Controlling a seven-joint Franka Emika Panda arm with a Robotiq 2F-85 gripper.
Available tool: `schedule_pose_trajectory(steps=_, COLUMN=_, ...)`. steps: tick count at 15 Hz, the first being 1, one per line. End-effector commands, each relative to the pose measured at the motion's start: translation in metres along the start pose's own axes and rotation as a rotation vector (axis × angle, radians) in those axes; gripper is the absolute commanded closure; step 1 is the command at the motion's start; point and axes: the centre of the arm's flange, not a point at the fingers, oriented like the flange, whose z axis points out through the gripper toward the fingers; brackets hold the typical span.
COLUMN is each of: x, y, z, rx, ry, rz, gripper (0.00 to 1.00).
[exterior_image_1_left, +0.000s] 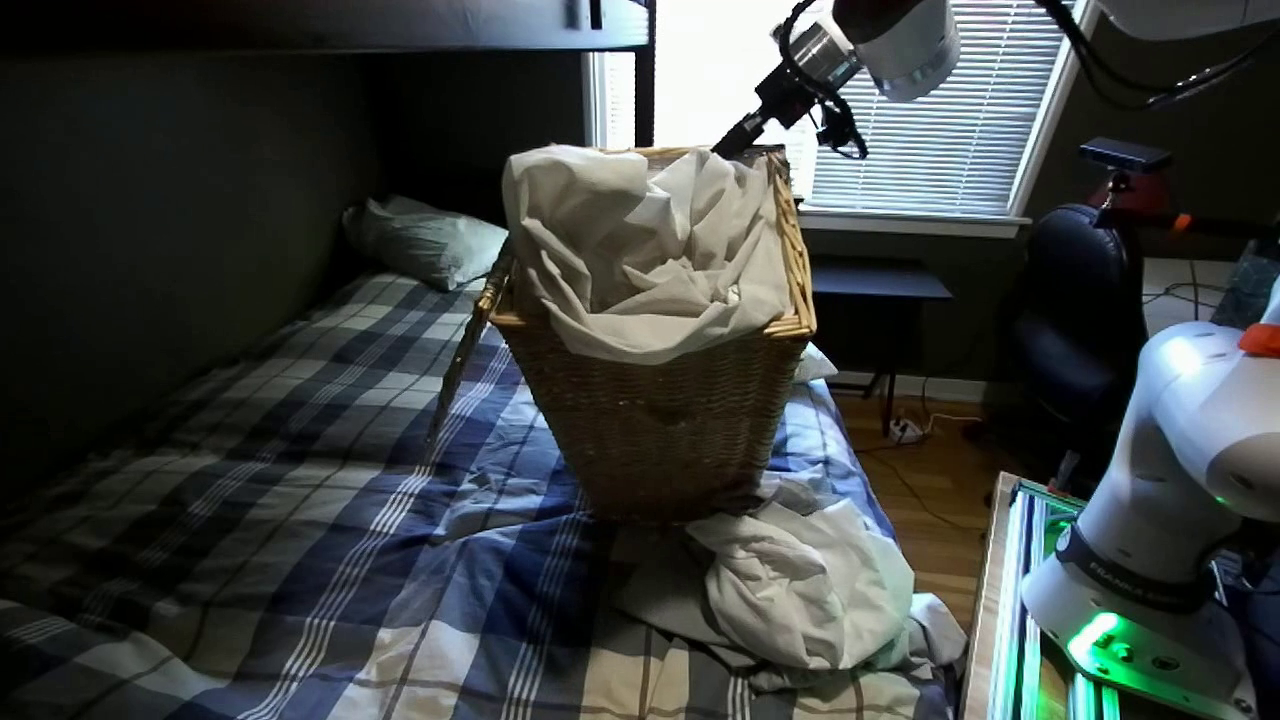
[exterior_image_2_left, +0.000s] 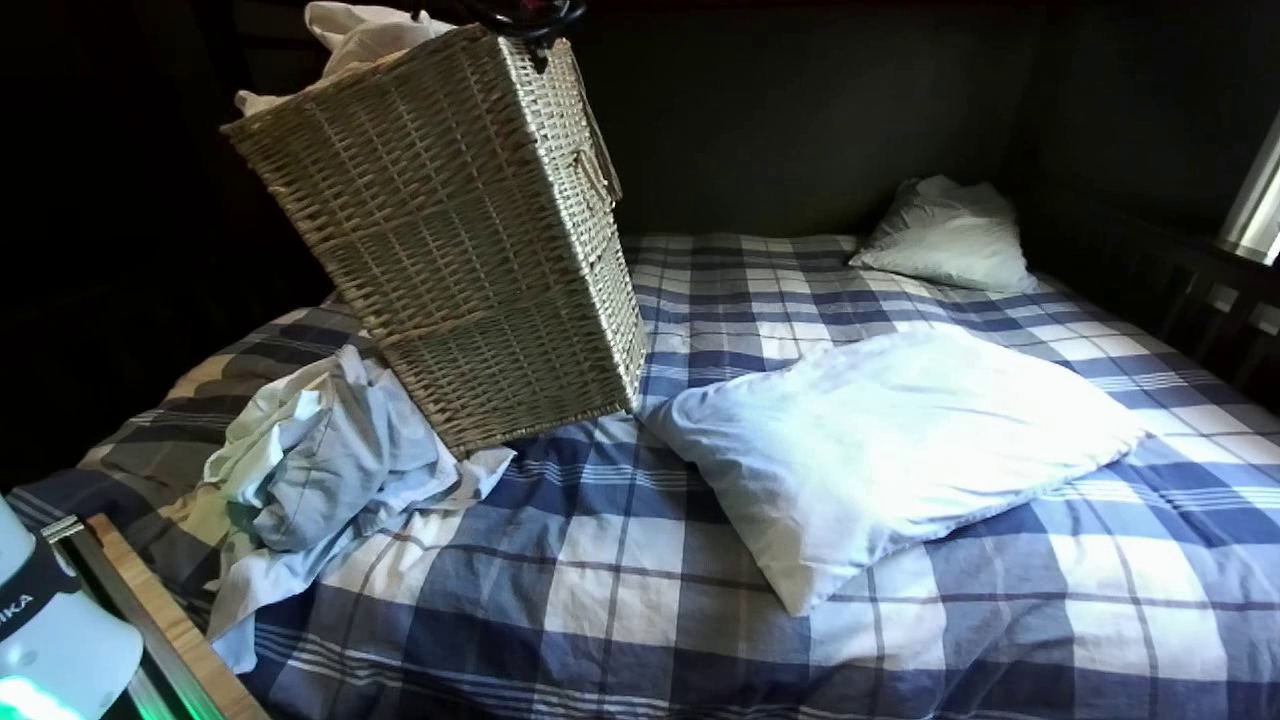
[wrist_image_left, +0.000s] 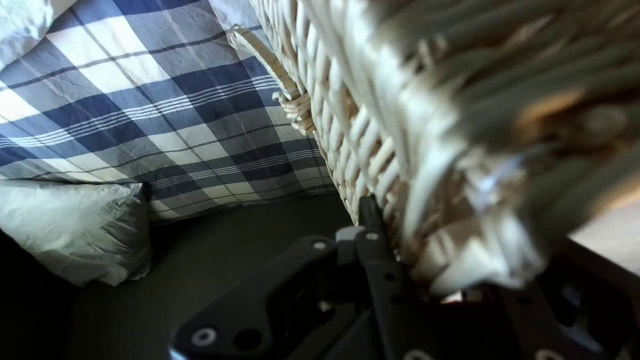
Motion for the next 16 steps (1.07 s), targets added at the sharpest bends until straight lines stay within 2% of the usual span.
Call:
schedule_pose_trajectory(steps=1, x=0.035, y=0.039, z=0.000, rx=0.077, ry=0.098, rz=0.102, gripper=0.96)
schedule_pose_trajectory(steps=5, x=0.031, y=0.082, z=0.029, rx=0.116, ry=0.082, rz=0.162, gripper=0.96)
schedule_pose_trajectory(steps=8, x=0.028, y=0.100, z=0.047, rx=0.136, ry=0.073, rz=0.208, gripper=0.96)
schedule_pose_trajectory(steps=10, x=0.026, y=0.105, z=0.049, rx=0.131, ry=0.076, rz=0.230, gripper=0.57)
schedule_pose_trajectory(steps=12, x=0.027, y=0.100, z=0.039, rx=0.099, ry=0.110, rz=0.297, gripper=0.45)
schedule_pose_trajectory(steps=14, x=0.036, y=0.092, z=0.014, rx=0.005, ry=0.149, rz=0.329, gripper=0.28)
schedule_pose_trajectory(steps=16, x=0.041, y=0.082, z=-0.013, rx=-0.095, ry=0.153, rz=0.340, gripper=0.12)
